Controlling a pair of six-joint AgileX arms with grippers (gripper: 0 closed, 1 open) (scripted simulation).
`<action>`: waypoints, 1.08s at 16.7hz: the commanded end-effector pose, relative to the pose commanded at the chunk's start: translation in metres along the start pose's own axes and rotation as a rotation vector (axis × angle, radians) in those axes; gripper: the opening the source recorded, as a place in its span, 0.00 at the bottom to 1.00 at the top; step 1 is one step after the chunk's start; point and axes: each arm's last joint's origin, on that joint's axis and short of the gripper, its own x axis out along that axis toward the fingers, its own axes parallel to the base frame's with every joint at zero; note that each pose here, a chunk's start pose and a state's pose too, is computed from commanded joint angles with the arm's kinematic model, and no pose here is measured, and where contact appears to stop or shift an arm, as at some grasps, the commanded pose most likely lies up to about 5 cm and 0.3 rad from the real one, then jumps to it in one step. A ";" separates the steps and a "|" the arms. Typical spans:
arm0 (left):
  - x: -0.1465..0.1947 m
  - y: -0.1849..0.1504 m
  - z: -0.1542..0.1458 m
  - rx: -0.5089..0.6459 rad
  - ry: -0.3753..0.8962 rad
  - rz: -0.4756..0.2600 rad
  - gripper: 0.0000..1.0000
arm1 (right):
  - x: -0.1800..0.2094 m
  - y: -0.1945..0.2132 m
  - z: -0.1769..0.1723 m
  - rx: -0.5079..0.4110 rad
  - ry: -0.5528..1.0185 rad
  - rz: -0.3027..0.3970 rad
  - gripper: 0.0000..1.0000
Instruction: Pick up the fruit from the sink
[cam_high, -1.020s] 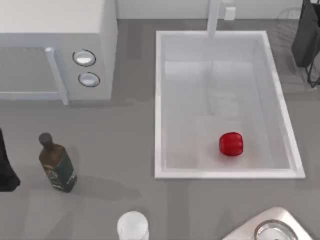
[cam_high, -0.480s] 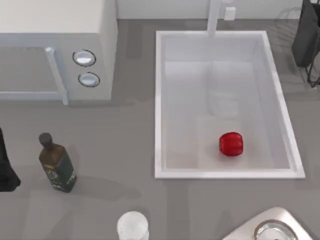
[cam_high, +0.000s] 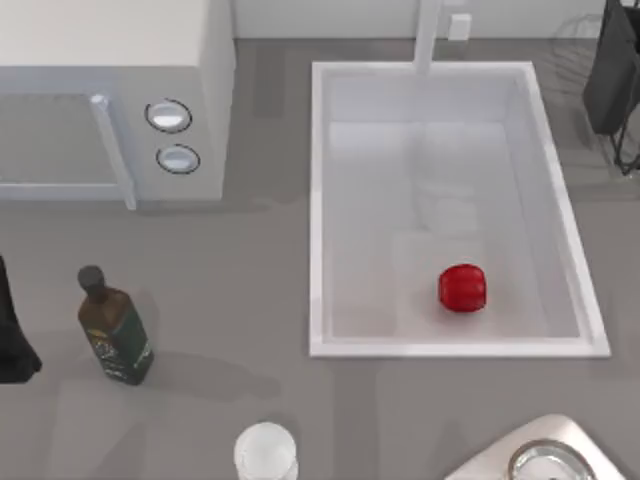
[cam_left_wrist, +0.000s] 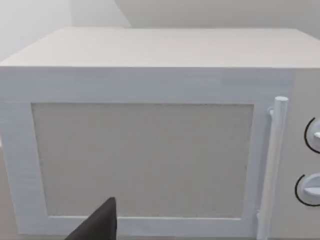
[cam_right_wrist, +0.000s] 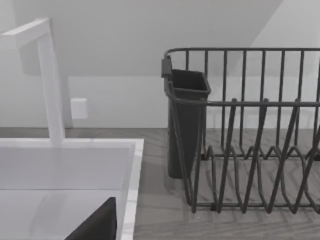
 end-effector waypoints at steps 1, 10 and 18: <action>0.000 0.000 0.000 0.000 0.000 0.000 1.00 | 0.000 0.000 0.000 0.000 0.000 0.000 1.00; 0.000 0.000 0.000 0.000 0.000 0.000 1.00 | 0.001 0.003 0.019 0.025 0.071 0.024 1.00; 0.000 0.000 0.000 0.000 0.000 0.000 1.00 | 0.064 0.028 0.101 0.114 0.553 0.108 1.00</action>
